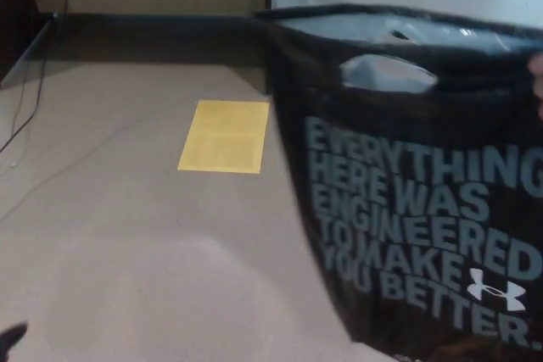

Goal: A person is holding a plastic bag and the robot extends its left hand to grab the bag by hooking its thumb into the holes at the top and brings its hand down by its side. Then it extends its arm again to hand the plastic bag back to the person.

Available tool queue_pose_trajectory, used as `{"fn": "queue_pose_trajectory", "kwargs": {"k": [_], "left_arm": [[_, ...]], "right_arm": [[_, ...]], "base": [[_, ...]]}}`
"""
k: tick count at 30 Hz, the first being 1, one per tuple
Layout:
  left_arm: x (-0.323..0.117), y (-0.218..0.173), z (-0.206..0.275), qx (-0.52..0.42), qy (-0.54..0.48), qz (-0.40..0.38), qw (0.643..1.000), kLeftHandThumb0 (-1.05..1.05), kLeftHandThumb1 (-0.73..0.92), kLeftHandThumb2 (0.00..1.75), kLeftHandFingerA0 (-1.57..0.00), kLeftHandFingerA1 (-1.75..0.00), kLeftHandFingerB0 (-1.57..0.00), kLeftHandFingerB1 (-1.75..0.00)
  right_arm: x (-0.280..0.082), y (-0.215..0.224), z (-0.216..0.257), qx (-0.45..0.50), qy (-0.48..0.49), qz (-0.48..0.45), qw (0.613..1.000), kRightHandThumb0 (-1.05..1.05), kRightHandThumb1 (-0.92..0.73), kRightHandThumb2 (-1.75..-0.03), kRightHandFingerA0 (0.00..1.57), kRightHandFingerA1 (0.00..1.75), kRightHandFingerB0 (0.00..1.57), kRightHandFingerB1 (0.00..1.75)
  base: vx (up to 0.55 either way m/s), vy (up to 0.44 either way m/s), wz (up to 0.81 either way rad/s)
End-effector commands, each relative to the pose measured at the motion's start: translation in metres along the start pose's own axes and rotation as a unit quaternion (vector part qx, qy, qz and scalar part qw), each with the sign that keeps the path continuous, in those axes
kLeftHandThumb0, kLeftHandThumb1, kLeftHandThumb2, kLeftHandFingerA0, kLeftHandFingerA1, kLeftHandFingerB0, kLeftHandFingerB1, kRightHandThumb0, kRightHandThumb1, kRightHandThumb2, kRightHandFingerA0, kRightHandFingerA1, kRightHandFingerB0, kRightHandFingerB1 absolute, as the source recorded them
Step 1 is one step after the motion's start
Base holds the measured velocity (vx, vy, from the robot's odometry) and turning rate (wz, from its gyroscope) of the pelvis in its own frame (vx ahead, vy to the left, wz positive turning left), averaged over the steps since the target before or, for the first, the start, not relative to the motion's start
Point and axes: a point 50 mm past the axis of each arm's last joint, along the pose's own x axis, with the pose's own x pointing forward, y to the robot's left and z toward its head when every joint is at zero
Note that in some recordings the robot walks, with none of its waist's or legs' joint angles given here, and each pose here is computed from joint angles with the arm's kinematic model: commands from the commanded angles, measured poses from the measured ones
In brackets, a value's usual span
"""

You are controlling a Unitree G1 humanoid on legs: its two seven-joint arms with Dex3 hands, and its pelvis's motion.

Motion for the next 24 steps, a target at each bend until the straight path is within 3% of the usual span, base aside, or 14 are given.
{"fn": "queue_pose_trajectory", "kwargs": {"k": [1, 2, 3, 4, 6, 10, 13, 14, 15, 16, 19, 20, 23, 24], "left_arm": [[0.020, 0.030, 0.104, -0.049, -0.230, 0.040, 0.971, -0.46, 0.40, 0.65, -0.30, -0.43, -0.24, -0.37], [0.023, 0.031, 0.114, -0.045, -0.248, 0.040, 0.967, -0.49, 0.40, 0.66, -0.31, -0.43, -0.24, -0.38], [0.026, 0.031, 0.126, -0.046, -0.270, 0.040, 0.961, -0.48, 0.39, 0.66, -0.32, -0.43, -0.22, -0.38], [0.030, 0.033, 0.140, -0.036, -0.300, 0.045, 0.952, -0.51, 0.39, 0.67, -0.30, -0.42, -0.22, -0.38], [0.034, 0.036, 0.164, -0.011, -0.342, 0.054, 0.938, -0.51, 0.38, 0.66, -0.29, -0.41, -0.23, -0.37], [0.043, 0.038, 0.201, 0.006, -0.415, 0.081, 0.906, -0.52, 0.37, 0.66, -0.28, -0.43, -0.24, -0.38], [0.044, 0.040, 0.219, 0.019, -0.448, 0.094, 0.889, -0.48, 0.47, 0.55, -0.30, -0.33, -0.28, -0.30], [0.045, 0.042, 0.232, 0.018, -0.475, 0.098, 0.874, -0.25, 0.28, 0.87, -0.11, -0.52, -0.11, -0.52], [0.044, 0.043, 0.240, 0.018, -0.491, 0.105, 0.865, -0.26, 0.28, 0.87, -0.11, -0.52, -0.11, -0.51], [0.042, 0.044, 0.247, 0.023, -0.505, 0.113, 0.856, -0.28, 0.30, 0.88, -0.08, -0.52, -0.07, -0.50], [0.037, 0.046, 0.260, 0.038, -0.530, 0.126, 0.838, -0.29, 0.31, 0.88, -0.06, -0.51, -0.06, -0.50], [0.034, 0.047, 0.264, 0.046, -0.539, 0.131, 0.831, -0.52, 0.51, 0.56, -0.18, -0.30, -0.17, -0.28], [0.026, 0.051, 0.275, 0.062, -0.562, 0.144, 0.812, -0.51, 0.52, 0.57, -0.19, -0.31, -0.16, -0.28], [0.023, 0.050, 0.278, 0.059, -0.567, 0.145, 0.809, -0.58, 0.43, 0.71, -0.18, -0.41, -0.14, -0.38]], "right_arm": [[-0.011, -0.003, -0.010, -0.008, -0.003, -0.010, 1.000, -0.36, -0.49, -0.69, 0.66, 0.56, 0.37, 0.43], [-0.012, -0.003, -0.011, -0.009, -0.001, -0.010, 1.000, -0.29, -0.58, -0.58, 0.72, 0.49, 0.42, 0.35], [-0.012, -0.004, -0.011, -0.011, -0.001, -0.009, 1.000, -0.37, -0.49, -0.70, 0.66, 0.57, 0.37, 0.43], [-0.011, -0.004, -0.011, -0.009, 0.000, -0.011, 1.000, -0.28, -0.57, -0.57, 0.72, 0.49, 0.42, 0.35], [-0.014, -0.001, -0.013, -0.002, 0.006, -0.010, 1.000, -0.37, -0.48, -0.69, 0.66, 0.56, 0.38, 0.43], [-0.014, -0.005, -0.014, -0.004, 0.008, -0.013, 1.000, -0.27, -0.57, -0.57, 0.71, 0.49, 0.40, 0.35], [-0.013, -0.005, -0.014, 0.003, 0.010, -0.014, 1.000, -0.36, -0.49, -0.69, 0.65, 0.56, 0.35, 0.42], [-0.012, -0.005, -0.011, 0.003, 0.002, -0.019, 1.000, -0.35, -0.48, -0.68, 0.66, 0.57, 0.38, 0.43], [-0.011, -0.005, -0.010, 0.003, -0.001, -0.021, 1.000, -0.27, -0.57, -0.57, 0.72, 0.50, 0.42, 0.36], [-0.011, -0.005, -0.010, 0.002, -0.001, -0.021, 1.000, -0.36, -0.48, -0.70, 0.66, 0.57, 0.37, 0.43], [-0.009, -0.007, -0.009, 0.001, -0.003, -0.021, 1.000, -0.29, -0.58, -0.58, 0.72, 0.50, 0.40, 0.35], [-0.009, -0.008, -0.008, 0.002, -0.004, -0.021, 1.000, -0.29, -0.58, -0.58, 0.71, 0.50, 0.40, 0.35], [-0.007, -0.008, -0.006, 0.006, -0.006, -0.022, 1.000, -0.37, -0.49, -0.70, 0.65, 0.57, 0.36, 0.44], [-0.007, -0.008, -0.006, 0.007, -0.006, -0.020, 1.000, -0.37, -0.49, -0.70, 0.64, 0.57, 0.36, 0.44]], "base": [[0.00, 0.000, 0.00], [0.00, 0.000, 0.00], [0.00, 0.000, 0.00], [0.00, 0.000, 0.00], [0.00, 0.000, 0.00], [0.00, 0.000, 0.00], [0.00, 0.000, 0.00], [0.00, 0.000, 0.00], [0.00, 0.000, 0.00], [0.00, 0.000, 0.00], [0.00, 0.000, 0.00], [0.00, 0.000, 0.00], [0.00, 0.000, 0.00], [0.00, 0.000, 0.00]]}}
